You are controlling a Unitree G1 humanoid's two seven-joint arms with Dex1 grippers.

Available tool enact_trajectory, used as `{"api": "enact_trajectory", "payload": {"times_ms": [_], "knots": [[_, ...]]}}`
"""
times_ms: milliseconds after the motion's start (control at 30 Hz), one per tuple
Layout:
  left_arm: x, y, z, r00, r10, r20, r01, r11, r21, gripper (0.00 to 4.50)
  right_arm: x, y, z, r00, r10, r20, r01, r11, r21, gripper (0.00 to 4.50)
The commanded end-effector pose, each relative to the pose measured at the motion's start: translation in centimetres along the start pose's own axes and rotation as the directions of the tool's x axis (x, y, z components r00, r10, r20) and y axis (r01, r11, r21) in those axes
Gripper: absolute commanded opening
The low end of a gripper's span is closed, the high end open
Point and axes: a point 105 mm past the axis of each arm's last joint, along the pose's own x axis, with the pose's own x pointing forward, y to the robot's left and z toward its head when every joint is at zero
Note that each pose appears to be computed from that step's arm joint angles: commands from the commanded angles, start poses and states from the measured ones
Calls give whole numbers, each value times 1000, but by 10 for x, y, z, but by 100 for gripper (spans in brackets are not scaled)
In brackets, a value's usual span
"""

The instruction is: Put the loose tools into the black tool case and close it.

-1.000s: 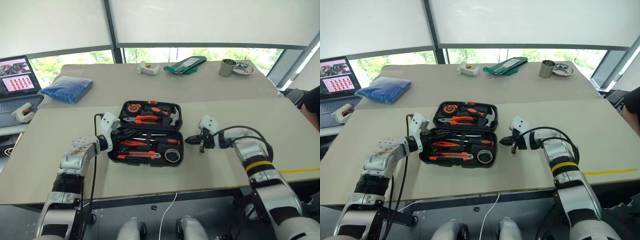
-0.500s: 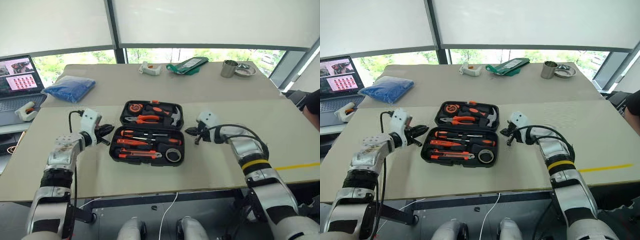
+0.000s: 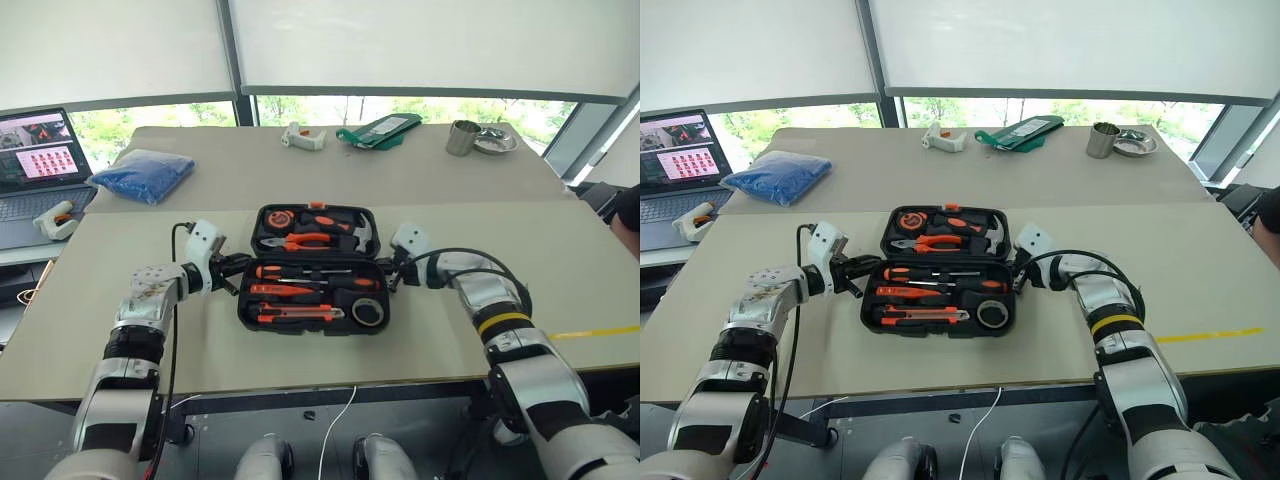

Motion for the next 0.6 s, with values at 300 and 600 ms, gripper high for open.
{"api": "enact_trajectory", "payload": {"times_ms": [300, 600], "knots": [[5, -45, 9, 992, -123, 34, 123, 992, -5, 68, -42, 15, -1, 999, 53, 7, -53, 998, -16, 0], [-32, -9, 16, 997, -14, -80, 8, 997, -73, 213, -75, -5, 9, 998, -9, -64, 14, 997, 74, 157]]}}
